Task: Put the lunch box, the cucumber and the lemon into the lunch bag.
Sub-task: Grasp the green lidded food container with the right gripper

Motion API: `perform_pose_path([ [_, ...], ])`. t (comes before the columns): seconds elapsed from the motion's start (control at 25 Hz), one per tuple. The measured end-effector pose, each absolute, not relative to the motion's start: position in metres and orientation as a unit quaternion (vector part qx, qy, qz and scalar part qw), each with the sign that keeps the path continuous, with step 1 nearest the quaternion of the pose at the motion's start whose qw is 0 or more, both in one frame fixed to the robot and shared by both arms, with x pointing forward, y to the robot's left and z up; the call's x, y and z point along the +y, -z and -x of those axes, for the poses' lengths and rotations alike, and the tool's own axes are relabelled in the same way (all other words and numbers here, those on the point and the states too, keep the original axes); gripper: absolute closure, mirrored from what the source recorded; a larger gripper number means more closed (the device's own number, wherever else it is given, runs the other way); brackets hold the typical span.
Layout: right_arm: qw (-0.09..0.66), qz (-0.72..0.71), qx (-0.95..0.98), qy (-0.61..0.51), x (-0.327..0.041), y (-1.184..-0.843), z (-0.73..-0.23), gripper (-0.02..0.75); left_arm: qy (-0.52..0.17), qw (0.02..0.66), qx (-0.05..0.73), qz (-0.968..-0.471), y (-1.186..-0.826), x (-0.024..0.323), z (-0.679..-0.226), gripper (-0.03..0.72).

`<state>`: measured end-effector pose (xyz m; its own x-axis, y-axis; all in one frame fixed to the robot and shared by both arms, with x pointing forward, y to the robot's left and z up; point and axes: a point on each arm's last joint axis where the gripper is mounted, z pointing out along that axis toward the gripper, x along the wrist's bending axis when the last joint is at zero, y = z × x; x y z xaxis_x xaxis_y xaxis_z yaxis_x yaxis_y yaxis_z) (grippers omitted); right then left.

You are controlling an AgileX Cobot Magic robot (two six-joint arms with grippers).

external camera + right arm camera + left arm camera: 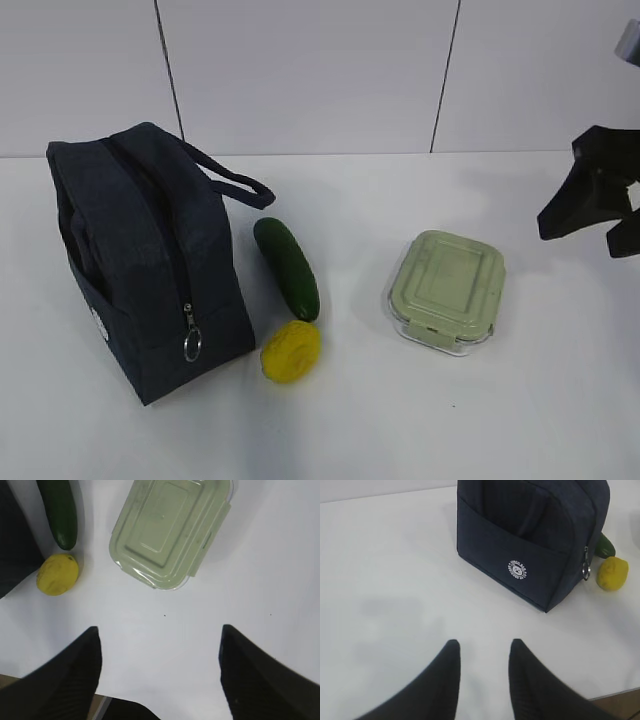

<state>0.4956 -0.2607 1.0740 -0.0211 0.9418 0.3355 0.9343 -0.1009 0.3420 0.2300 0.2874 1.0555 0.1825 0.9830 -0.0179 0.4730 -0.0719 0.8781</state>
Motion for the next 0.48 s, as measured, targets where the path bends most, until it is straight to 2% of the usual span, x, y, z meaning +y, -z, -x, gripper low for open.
perform_pose_path([
  [0.48, 0.001, -0.721, 0.644, -0.256, -0.2599, -1.0749, -0.4969, 0.186, -0.321, 0.398, 0.553, -0.658, -1.0555, 0.2874, -0.2300, 0.441],
])
